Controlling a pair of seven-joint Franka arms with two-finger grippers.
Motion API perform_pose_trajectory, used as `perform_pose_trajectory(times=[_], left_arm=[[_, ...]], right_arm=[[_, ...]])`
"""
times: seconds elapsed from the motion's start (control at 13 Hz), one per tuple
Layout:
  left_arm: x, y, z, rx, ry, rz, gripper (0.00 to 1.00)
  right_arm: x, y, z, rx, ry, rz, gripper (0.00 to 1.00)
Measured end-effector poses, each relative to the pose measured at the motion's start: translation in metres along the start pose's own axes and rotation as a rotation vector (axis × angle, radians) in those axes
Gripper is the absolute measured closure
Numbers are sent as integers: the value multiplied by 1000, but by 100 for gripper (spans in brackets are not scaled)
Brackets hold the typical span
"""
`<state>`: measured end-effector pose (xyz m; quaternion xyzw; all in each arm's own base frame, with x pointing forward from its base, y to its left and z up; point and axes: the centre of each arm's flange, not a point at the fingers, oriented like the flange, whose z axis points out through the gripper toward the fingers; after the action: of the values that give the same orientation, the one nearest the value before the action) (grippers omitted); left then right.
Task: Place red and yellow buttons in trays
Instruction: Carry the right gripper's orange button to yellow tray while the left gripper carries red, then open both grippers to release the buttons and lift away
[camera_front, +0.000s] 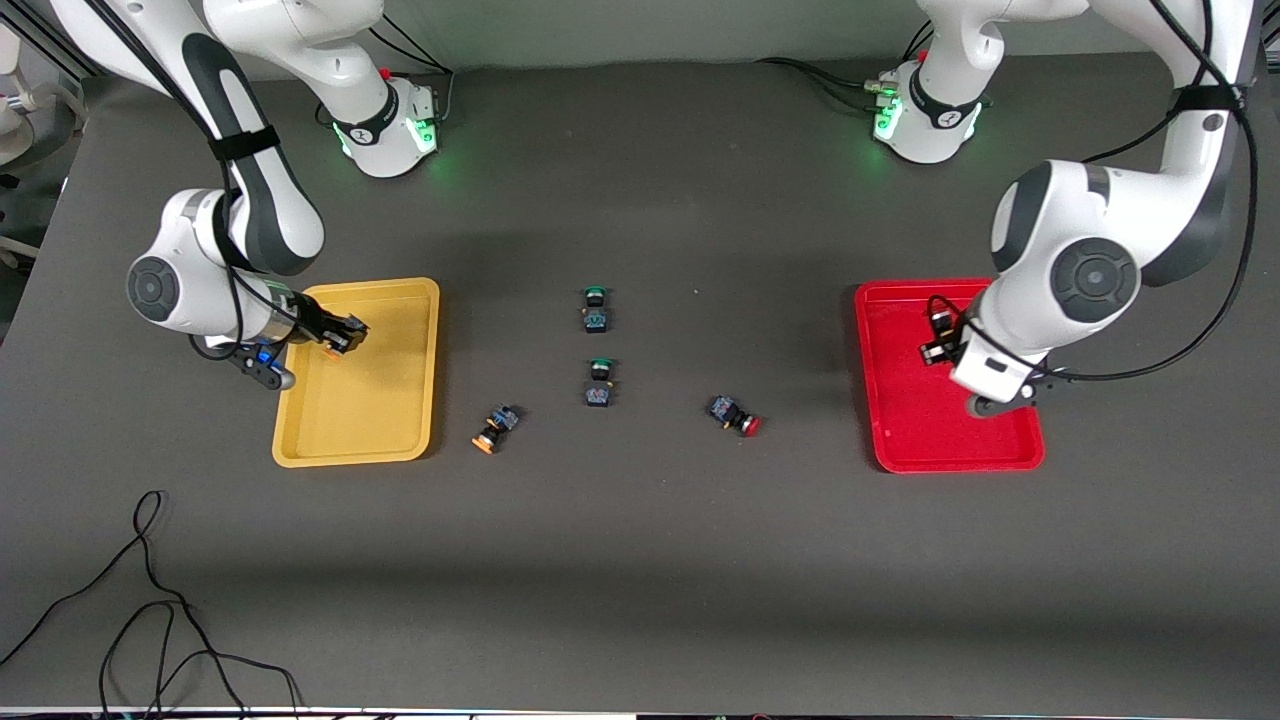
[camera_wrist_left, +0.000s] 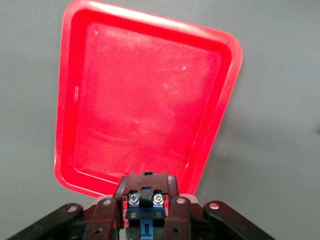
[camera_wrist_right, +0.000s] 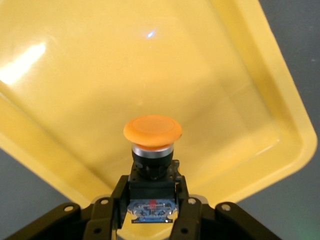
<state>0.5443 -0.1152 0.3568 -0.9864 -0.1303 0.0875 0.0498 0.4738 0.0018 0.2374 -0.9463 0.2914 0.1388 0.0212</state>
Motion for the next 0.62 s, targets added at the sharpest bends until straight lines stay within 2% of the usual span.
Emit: perform_pose_trajectory(times=[0.31,0.46,0.62], left_arm=[[-15,-5,58,-23,31,69,67],[-29,-20,106,-47,60,71,67],[-50,-28,147,-66,84,75,67]], right_arm=[[8,1,33,-31,-8,4,59],[9,1,35,-29,-8,1,44],[12,-2,26,-12,5,-1,22]])
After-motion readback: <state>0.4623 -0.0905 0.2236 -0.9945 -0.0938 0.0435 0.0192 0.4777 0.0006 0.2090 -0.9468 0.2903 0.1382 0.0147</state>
